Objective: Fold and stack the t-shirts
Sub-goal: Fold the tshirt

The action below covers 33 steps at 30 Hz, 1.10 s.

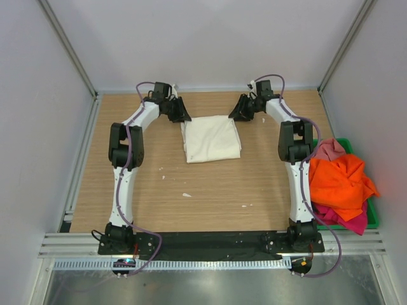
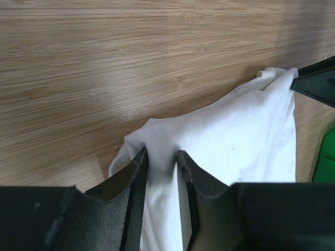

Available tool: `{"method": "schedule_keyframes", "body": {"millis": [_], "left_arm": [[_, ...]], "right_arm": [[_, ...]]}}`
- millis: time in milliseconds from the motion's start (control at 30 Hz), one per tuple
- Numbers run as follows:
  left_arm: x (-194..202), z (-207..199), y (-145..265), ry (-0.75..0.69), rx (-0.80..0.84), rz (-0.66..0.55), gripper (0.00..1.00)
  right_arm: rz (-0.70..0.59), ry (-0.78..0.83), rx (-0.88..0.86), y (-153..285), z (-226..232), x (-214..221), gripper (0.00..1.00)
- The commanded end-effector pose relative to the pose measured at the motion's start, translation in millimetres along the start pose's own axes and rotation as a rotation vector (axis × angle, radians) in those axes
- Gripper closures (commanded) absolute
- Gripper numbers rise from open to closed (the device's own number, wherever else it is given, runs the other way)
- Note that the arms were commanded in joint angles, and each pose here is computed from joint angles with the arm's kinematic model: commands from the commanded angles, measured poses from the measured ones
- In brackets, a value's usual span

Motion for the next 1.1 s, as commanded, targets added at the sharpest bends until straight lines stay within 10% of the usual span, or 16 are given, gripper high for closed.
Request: {"method": "schedule_keyframes", "body": {"millis": [0,300,433,833,933,967,1067], "left_arm": [[-7,-10,11,-0.006,0.038,-0.021,0.71],[-12,-8,15,0.014,0.046,-0.034,0.71],[-14,-6,20,0.025,0.047,-0.039,0.92],[-11,15,40,0.088,-0.174,-0.079,1.0],[-12,19,40,0.088,-0.202,-0.058,0.82],[-13,18,44,0.086,-0.233,-0.062,0.6],[-19,8,66,0.039,-0.265,-0.111,0.49]], "right_arm": [[-0.032,0.069,-0.021,-1,22,-7,0.6],[-0.063,0.059,-0.051,4,34,-16,0.63],[-0.064,0.058,-0.032,5,33,-16,0.99],[-0.076,0.034,0.032,2,29,-17,0.99],[-0.05,0.01,0.022,-7,23,-13,0.89],[-0.05,0.01,0.022,-6,23,-13,0.8],[-0.058,0.034,0.038,6,29,-16,0.49]]}}
Point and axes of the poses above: each gripper's point midway between its finger pads, its own y axis back along the fingers, its own z axis along the line the jaws close on, x = y × z, the point moved 10 cm from there along y, back along the fingers, and after that the axes turned 4 degrees about y, right-handed, at the moved point
